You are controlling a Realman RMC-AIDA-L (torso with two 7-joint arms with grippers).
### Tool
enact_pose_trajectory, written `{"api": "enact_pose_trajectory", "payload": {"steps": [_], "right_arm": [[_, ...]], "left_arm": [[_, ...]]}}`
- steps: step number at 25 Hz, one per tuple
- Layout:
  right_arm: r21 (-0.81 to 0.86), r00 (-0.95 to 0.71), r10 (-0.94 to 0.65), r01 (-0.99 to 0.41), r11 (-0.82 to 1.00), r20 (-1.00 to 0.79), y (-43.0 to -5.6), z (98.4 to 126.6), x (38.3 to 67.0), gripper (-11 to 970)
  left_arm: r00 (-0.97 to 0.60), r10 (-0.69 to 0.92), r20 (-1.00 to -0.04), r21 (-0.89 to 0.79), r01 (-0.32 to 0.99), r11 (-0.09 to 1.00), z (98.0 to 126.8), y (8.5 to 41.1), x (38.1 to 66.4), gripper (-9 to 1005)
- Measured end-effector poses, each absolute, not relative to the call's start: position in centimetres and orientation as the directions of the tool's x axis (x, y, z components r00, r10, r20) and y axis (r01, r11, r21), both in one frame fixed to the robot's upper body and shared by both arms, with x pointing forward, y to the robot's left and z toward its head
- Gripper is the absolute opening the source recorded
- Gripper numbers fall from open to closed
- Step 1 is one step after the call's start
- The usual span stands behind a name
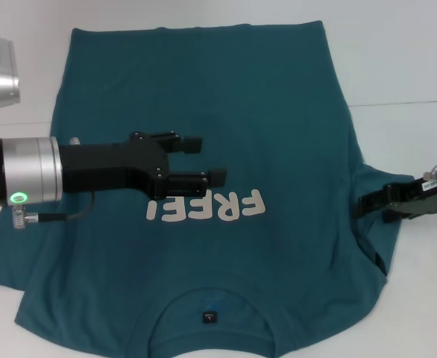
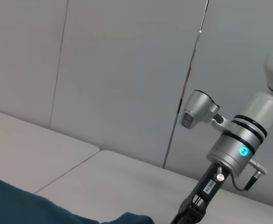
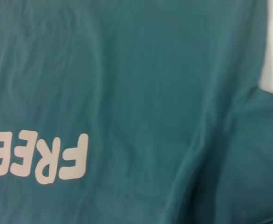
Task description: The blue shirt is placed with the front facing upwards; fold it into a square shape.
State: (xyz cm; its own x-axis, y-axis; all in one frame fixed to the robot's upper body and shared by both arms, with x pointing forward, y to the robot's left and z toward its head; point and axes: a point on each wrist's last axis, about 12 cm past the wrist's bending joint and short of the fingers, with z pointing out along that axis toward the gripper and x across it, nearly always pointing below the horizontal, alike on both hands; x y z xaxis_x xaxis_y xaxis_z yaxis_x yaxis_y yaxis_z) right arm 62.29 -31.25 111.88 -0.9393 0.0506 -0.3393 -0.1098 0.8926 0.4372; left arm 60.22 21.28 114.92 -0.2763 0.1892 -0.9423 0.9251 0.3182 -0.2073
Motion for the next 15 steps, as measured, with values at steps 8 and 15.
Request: {"api": "enact_pose_trajectory", "payload": {"steps": [8, 15], "right_arm": [[0.417, -0.936, 0.034, -0.123, 0.901, -0.351, -31.5, 112.7, 62.7, 688], [0.424, -0.935, 0.059, -0.102, 0.900, -0.350, -33.5, 114.9, 62.9, 682]], "left_arm": [[-0.278, 0.187, -0.942, -0.209, 0.923, 0.322, 114.8, 21.4, 60.2, 844], [-0.279, 0.183, -0.943, -0.211, 0.923, 0.323, 114.8, 21.5, 60.2, 844]]}}
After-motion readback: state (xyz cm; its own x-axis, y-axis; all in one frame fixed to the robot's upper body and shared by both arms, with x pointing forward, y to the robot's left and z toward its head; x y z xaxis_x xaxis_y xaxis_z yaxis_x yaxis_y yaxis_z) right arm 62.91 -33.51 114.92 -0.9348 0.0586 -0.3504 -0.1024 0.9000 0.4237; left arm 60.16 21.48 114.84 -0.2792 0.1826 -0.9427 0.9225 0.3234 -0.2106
